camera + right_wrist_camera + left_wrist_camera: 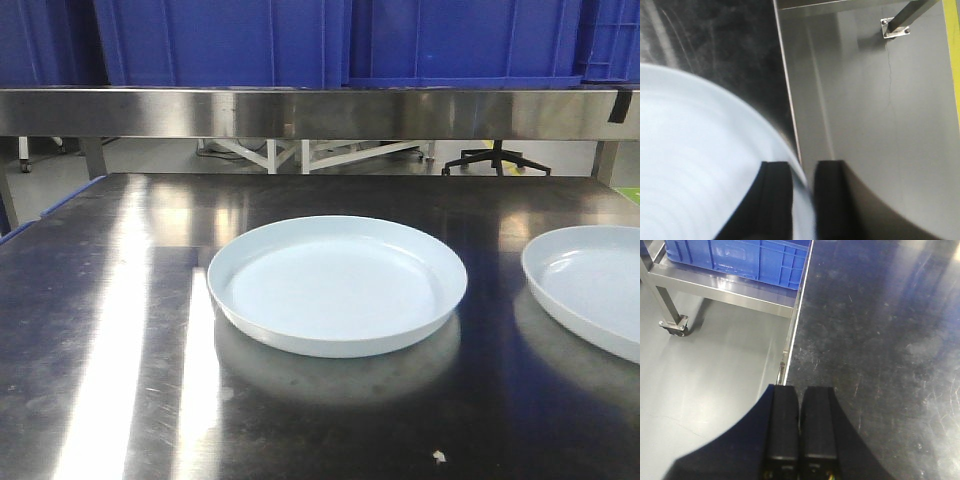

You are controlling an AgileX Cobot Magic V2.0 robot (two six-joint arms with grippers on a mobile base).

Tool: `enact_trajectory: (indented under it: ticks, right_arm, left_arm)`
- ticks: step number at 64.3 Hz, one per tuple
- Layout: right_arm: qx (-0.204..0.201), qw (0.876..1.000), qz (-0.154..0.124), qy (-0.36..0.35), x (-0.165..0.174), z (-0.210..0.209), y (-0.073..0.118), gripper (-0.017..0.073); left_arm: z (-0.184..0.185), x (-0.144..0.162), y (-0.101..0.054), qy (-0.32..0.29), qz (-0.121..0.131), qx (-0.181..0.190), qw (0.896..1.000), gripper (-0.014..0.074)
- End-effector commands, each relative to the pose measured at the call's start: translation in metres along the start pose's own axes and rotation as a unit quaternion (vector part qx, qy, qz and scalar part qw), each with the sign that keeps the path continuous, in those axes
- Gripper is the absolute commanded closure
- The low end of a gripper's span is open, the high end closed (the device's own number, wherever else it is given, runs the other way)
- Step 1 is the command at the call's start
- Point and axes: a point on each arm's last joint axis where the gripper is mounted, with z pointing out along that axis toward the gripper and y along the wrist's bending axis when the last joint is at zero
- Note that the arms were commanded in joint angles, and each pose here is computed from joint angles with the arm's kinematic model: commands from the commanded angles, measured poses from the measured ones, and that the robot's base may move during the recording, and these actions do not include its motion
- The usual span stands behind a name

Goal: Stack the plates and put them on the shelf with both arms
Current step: 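Lift the other plate with the right gripper and lay it onto the centered plate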

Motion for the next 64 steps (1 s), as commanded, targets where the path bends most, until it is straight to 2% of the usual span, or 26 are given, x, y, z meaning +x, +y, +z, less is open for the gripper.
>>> enact_trajectory:
  ticks: [1, 4, 18, 24, 32, 39, 46, 56, 64]
  right_arm:
    - [-0.006, 0.999, 0.0, -0.052, -0.016, -0.013, -0.001, 0.0547]
    - [-0.006, 0.998, 0.0, -0.058, -0.02, -0.015, -0.001, 0.0516]
    - [-0.015, 0.993, 0.004, -0.118, -0.051, -0.058, 0.004, 0.0536]
    - [-0.035, 0.987, 0.005, -0.154, -0.061, -0.082, 0.013, 0.0536]
    - [-0.079, 0.981, 0.0, -0.179, -0.066, -0.104, 0.035, 0.0536]
    - [-0.123, 0.976, -0.029, -0.179, -0.062, -0.114, 0.066, 0.0536]
    - [-0.159, 0.969, -0.074, -0.172, -0.056, -0.116, 0.101, 0.0536]
    - [-0.189, 0.963, -0.127, -0.145, -0.047, -0.106, 0.147, 0.0536]
    - [-0.201, 0.959, -0.16, -0.123, -0.038, -0.092, 0.175, 0.0536]
  left_arm:
    - [-0.005, -0.015, -0.004, -0.053, 0.0, 0.013, 0.999, 0.051]
    - [-0.005, -0.015, -0.004, -0.053, 0.0, 0.013, 0.999, 0.051]
    - [-0.005, -0.015, -0.004, -0.053, 0.0, 0.013, 0.999, 0.051]
    - [-0.005, -0.015, -0.004, -0.053, 0.0, 0.013, 0.999, 0.051]
    - [-0.005, -0.015, -0.004, -0.053, 0.0, 0.013, 0.999, 0.051]
    - [-0.005, -0.015, -0.004, -0.053, 0.0, 0.013, 0.999, 0.051]
    - [-0.005, -0.015, -0.004, -0.053, 0.0, 0.013, 0.999, 0.051]
    - [-0.005, -0.015, -0.004, -0.053, 0.0, 0.013, 0.999, 0.051]
    - [-0.005, -0.015, -0.004, -0.053, 0.0, 0.013, 0.999, 0.051]
